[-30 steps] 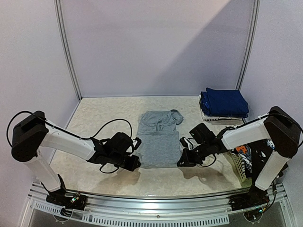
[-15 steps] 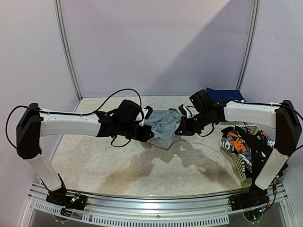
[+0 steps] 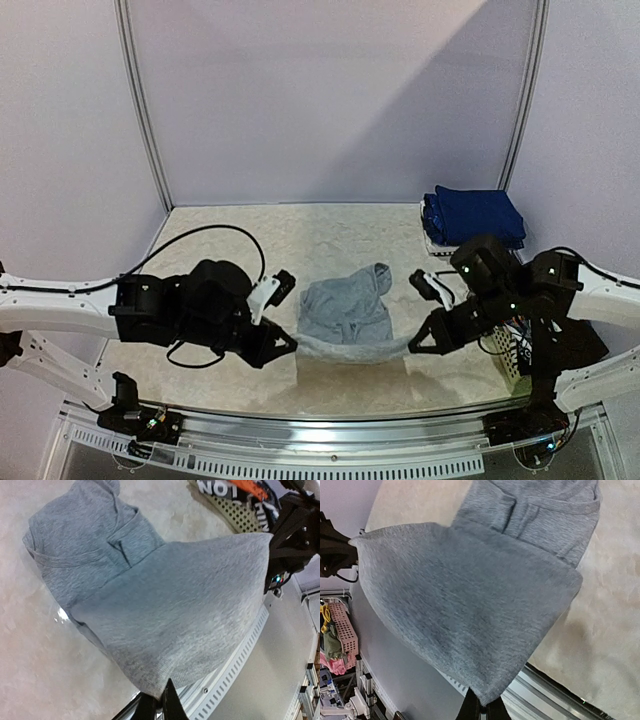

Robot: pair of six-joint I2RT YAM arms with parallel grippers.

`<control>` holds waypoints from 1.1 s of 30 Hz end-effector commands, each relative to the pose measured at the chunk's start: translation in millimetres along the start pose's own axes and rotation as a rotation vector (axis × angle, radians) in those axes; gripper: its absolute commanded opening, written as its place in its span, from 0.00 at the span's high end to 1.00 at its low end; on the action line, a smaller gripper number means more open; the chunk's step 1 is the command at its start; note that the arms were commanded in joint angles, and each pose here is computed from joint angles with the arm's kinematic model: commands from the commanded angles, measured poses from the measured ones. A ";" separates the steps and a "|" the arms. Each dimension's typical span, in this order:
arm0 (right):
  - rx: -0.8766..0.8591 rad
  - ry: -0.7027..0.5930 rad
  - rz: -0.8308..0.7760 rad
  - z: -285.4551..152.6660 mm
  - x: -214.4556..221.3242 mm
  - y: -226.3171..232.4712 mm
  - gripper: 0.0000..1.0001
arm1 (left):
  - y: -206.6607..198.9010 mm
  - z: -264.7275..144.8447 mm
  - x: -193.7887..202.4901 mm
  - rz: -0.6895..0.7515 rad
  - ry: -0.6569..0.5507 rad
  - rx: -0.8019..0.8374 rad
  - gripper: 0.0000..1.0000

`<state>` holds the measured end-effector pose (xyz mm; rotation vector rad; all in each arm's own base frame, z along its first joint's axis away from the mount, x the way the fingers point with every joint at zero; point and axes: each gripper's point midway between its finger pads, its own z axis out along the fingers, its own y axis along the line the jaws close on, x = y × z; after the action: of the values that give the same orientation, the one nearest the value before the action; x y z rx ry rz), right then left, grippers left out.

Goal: Fold and stack the mixed laundry pile
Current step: Pick up the 2/3-rectangle-folded tank top from the center of the board, then fold the 2/3-rectangle-folded tank top at the center of the board.

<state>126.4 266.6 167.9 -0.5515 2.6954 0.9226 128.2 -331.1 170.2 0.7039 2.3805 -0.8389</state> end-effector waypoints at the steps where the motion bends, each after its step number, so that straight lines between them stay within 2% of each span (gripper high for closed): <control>1: 0.067 0.051 0.107 6.1 37.5 -18.9 1.00 | 8.0 12.7 49.6 -0.038 0.139 -0.032 1.00; 7: 0.032 0.076 0.107 17.5 46.0 -12.0 1.00 | 4.4 26.5 58.9 0.001 0.187 -0.044 1.00; 12: 0.068 0.075 0.084 22.2 39.3 -13.5 1.00 | 13.6 26.2 47.9 0.034 0.161 -0.120 1.00; 23: 0.286 -0.052 0.011 -5.8 -14.3 -18.8 1.00 | 33.1 13.3 6.6 0.033 0.081 -0.210 1.00; 33: 0.425 -0.076 -0.003 -16.4 -64.9 -33.9 1.00 | 46.4 3.5 -38.6 0.027 0.037 -0.250 1.00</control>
<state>177.1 265.7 180.6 -0.4259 2.7110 0.4702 170.4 -321.8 170.7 0.6502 2.4385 -0.5722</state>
